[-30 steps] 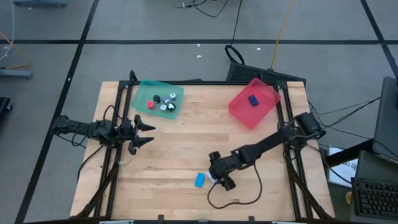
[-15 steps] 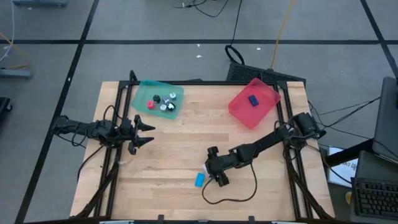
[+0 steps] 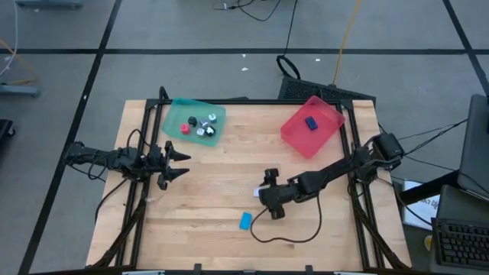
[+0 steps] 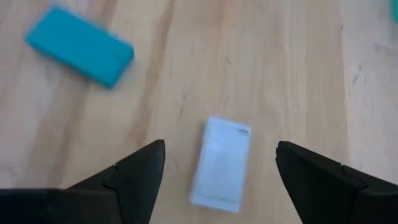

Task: Pick & Place Office items
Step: Put the white digital clock into the red bin

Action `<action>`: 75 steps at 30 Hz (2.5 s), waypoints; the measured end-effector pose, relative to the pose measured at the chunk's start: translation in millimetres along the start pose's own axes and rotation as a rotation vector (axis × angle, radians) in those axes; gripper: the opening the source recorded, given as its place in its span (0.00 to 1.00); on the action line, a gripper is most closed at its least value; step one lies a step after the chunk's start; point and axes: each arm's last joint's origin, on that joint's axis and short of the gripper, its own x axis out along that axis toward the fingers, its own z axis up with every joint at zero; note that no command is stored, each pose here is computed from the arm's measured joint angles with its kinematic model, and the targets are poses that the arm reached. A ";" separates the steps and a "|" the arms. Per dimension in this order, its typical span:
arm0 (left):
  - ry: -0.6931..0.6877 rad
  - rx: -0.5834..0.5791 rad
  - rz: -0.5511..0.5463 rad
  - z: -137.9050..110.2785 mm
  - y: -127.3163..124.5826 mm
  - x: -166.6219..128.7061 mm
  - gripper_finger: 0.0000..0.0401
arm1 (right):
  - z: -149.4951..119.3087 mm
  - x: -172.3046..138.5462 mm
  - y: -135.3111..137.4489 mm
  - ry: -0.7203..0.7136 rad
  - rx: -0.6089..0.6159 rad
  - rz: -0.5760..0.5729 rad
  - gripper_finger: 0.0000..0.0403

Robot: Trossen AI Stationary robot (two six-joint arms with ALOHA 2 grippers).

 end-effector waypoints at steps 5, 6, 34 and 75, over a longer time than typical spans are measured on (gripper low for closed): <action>0.000 0.000 0.000 0.0 0.0 0.0 0.63 | -2.4 3.1 -6.1 0.013 0.081 -0.007 0.73; 0.001 0.000 0.000 -0.1 0.0 0.0 0.63 | -3.4 3.9 -7.5 0.012 0.096 -0.009 0.73; 0.000 0.000 0.000 0.0 0.0 0.0 0.63 | -48.4 27.3 -11.7 -0.050 0.271 0.005 0.73; 0.000 0.000 0.000 0.0 0.0 0.0 0.63 | -50.8 27.7 -9.9 -0.048 0.275 0.062 0.41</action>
